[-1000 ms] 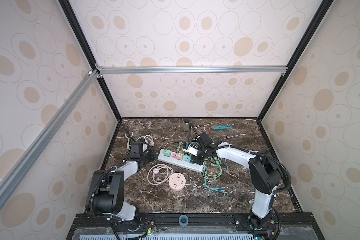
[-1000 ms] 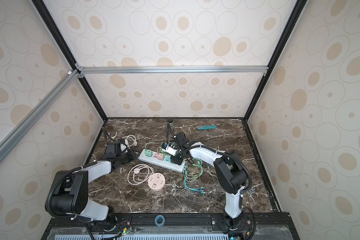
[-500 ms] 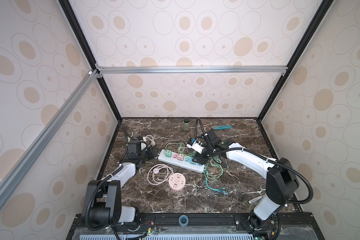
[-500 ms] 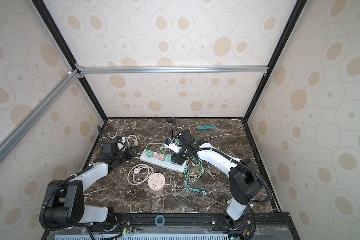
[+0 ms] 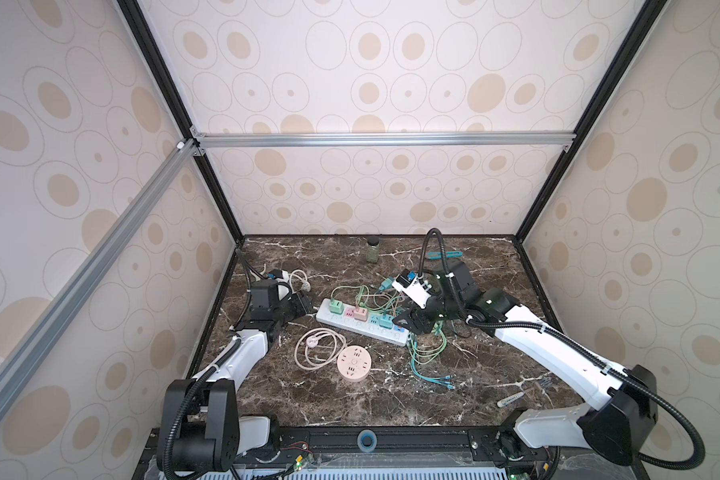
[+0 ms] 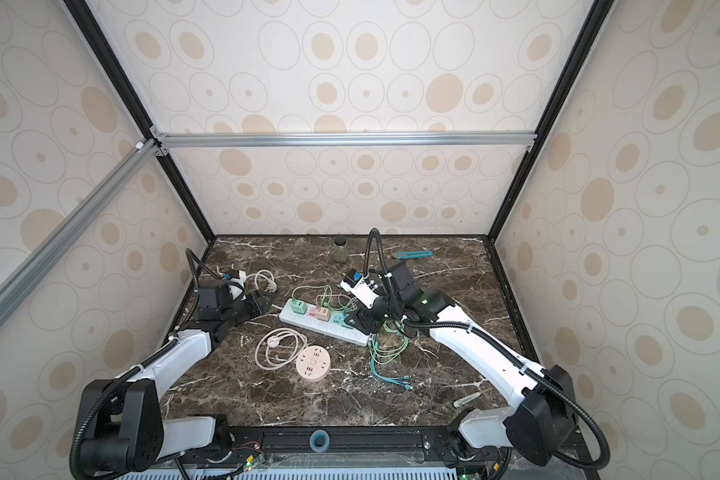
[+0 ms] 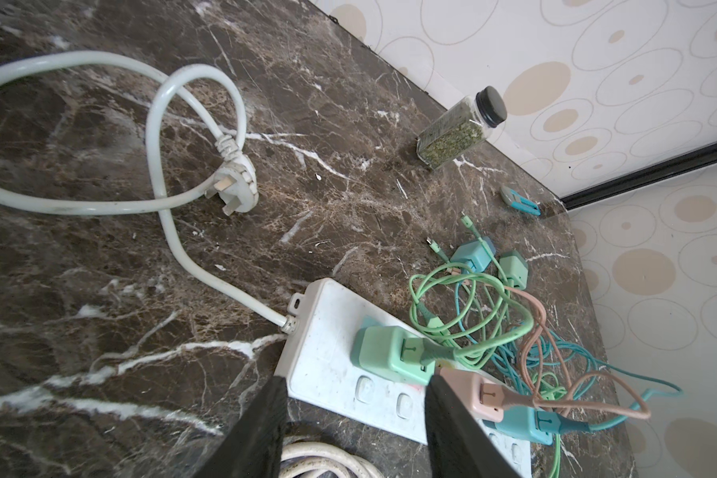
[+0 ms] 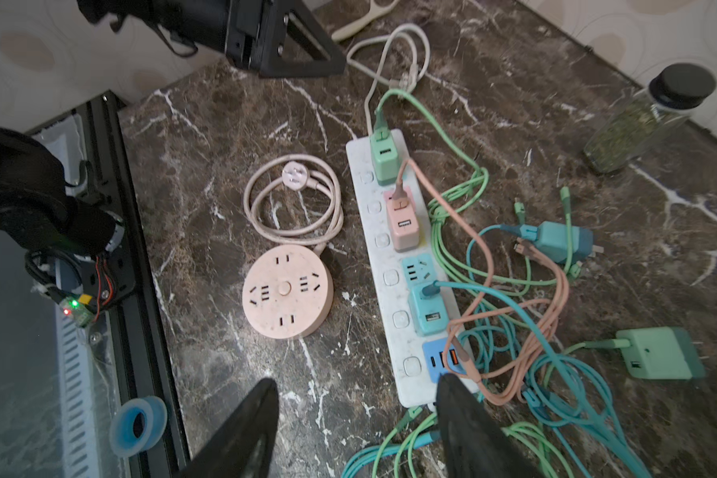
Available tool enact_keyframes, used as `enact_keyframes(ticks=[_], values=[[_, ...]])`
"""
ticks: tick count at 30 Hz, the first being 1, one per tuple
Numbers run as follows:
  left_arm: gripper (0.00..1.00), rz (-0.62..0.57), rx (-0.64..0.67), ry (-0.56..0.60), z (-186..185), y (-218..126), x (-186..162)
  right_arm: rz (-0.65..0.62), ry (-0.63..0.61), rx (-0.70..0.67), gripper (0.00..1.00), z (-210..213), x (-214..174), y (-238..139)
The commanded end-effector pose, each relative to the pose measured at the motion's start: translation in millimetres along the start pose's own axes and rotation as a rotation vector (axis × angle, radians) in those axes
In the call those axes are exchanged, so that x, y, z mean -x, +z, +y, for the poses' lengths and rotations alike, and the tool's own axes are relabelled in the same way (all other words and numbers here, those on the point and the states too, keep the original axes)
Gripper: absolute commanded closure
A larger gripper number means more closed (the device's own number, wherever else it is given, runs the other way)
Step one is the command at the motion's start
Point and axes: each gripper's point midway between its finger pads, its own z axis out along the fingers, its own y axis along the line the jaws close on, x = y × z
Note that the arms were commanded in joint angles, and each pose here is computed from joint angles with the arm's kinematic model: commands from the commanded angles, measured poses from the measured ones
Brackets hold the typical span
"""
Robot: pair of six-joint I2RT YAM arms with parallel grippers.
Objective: Insert the plug
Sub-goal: 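Lift the right gripper away from the power strip, then move the right gripper onto the light green charger and close on it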
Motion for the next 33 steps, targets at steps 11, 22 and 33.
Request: enact_keyframes(ticks=[11,22,33], values=[[0.28,-0.059,-0.031,0.077,-16.0,-27.1,11.6,-0.093,0.381,-0.471,0.3,-137.6,21.3,-32.6],[0.2,-0.075,-0.061,0.123,-29.6,-47.4,11.7,0.104,0.731,-0.58,0.28,-219.6,-51.4,15.3],[0.2,-0.092,-0.057,0.137,-33.1,-60.5,11.7,0.189,0.853,-0.559,0.29,-240.4,-85.1,72.4]])
